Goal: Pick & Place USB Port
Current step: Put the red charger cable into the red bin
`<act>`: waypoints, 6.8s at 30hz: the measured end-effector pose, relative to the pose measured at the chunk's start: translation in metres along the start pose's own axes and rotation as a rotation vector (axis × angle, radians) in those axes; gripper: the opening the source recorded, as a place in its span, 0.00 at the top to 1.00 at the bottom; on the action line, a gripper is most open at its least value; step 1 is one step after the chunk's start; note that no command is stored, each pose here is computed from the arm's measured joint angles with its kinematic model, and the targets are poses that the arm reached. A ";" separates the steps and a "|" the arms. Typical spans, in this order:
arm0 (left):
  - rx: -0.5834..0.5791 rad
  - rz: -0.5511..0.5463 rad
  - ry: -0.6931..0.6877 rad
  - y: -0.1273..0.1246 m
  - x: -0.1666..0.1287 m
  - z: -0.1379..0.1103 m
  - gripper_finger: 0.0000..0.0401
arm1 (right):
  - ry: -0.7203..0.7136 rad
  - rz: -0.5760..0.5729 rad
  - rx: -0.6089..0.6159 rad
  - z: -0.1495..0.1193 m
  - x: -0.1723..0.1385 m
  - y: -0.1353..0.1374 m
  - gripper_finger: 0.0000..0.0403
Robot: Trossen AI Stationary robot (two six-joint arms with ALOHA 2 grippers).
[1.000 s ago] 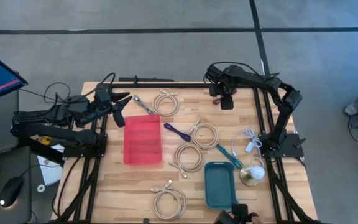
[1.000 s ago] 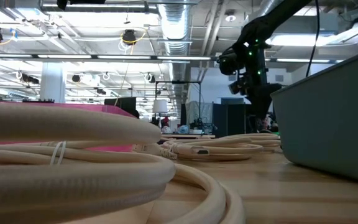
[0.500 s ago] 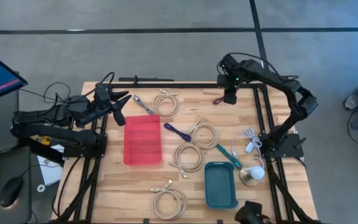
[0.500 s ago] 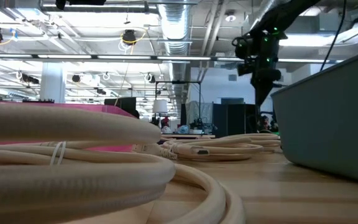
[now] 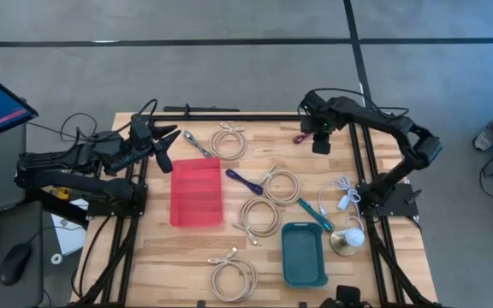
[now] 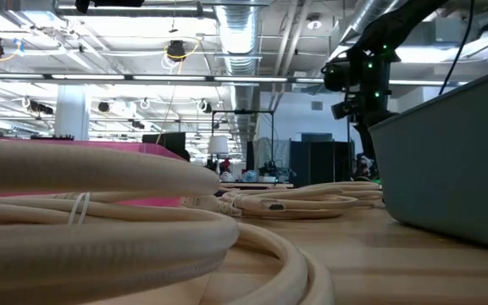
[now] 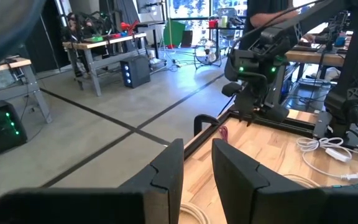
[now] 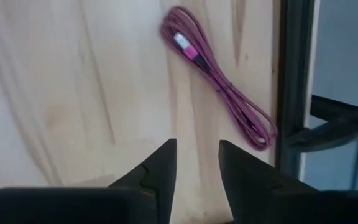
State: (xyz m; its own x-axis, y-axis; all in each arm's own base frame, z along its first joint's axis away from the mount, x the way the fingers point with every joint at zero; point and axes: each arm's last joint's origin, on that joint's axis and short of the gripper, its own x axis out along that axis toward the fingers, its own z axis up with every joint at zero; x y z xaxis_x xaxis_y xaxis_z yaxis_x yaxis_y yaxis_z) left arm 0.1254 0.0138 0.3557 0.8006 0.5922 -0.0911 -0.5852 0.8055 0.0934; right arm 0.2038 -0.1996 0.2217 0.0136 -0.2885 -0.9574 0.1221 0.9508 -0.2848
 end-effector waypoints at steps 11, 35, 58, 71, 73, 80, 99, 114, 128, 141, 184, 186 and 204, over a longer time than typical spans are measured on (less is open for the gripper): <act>-0.001 0.000 0.000 0.000 0.000 0.000 0.79 | 0.087 -0.107 -0.001 -0.001 0.002 -0.004 0.83; 0.000 0.001 0.000 0.000 0.000 0.000 0.79 | 0.003 -0.160 -0.169 0.026 0.011 0.004 0.40; 0.002 0.000 0.002 0.000 0.000 0.000 0.79 | 0.130 -0.067 -0.189 0.055 0.057 -0.025 0.46; 0.002 0.000 0.003 0.000 0.000 0.000 0.79 | 0.117 -0.020 -0.153 0.051 0.059 -0.025 0.44; 0.002 0.000 0.003 0.000 0.000 0.000 0.79 | 0.120 -0.015 -0.139 0.049 0.059 -0.027 0.44; 0.015 0.000 0.019 0.000 0.000 -0.002 0.79 | 0.167 0.017 -0.103 0.035 0.062 -0.037 0.45; 0.027 0.000 0.035 0.000 0.000 -0.004 0.79 | 0.116 0.028 -0.014 0.024 0.080 -0.058 0.47; 0.024 0.007 0.035 0.000 0.000 -0.004 0.79 | 0.165 0.053 -0.051 0.034 0.085 -0.055 0.65; 0.024 0.007 0.035 0.000 0.000 -0.004 0.79 | 0.235 0.108 -0.060 0.027 0.083 -0.051 0.99; 0.025 0.007 0.035 0.000 0.000 -0.004 0.79 | 0.272 0.155 -0.051 0.027 0.063 -0.060 0.99; 0.031 0.022 0.041 0.001 0.000 -0.005 0.79 | 0.191 0.159 0.139 0.012 0.085 -0.085 0.59; 0.029 0.022 0.041 0.001 0.000 -0.005 0.79 | 0.207 0.170 0.135 0.012 0.091 -0.084 0.57; 0.029 0.022 0.041 0.001 0.000 -0.005 0.79 | 0.277 0.220 0.110 0.010 0.107 -0.079 0.96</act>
State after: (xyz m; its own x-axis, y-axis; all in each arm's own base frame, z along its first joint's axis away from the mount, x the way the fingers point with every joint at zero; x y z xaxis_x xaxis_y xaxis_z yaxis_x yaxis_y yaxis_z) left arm 0.1244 0.0144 0.3513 0.7814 0.6106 -0.1288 -0.5981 0.7917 0.1245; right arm 0.2060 -0.3068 0.1421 -0.2163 -0.0230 -0.9761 0.2520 0.9645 -0.0785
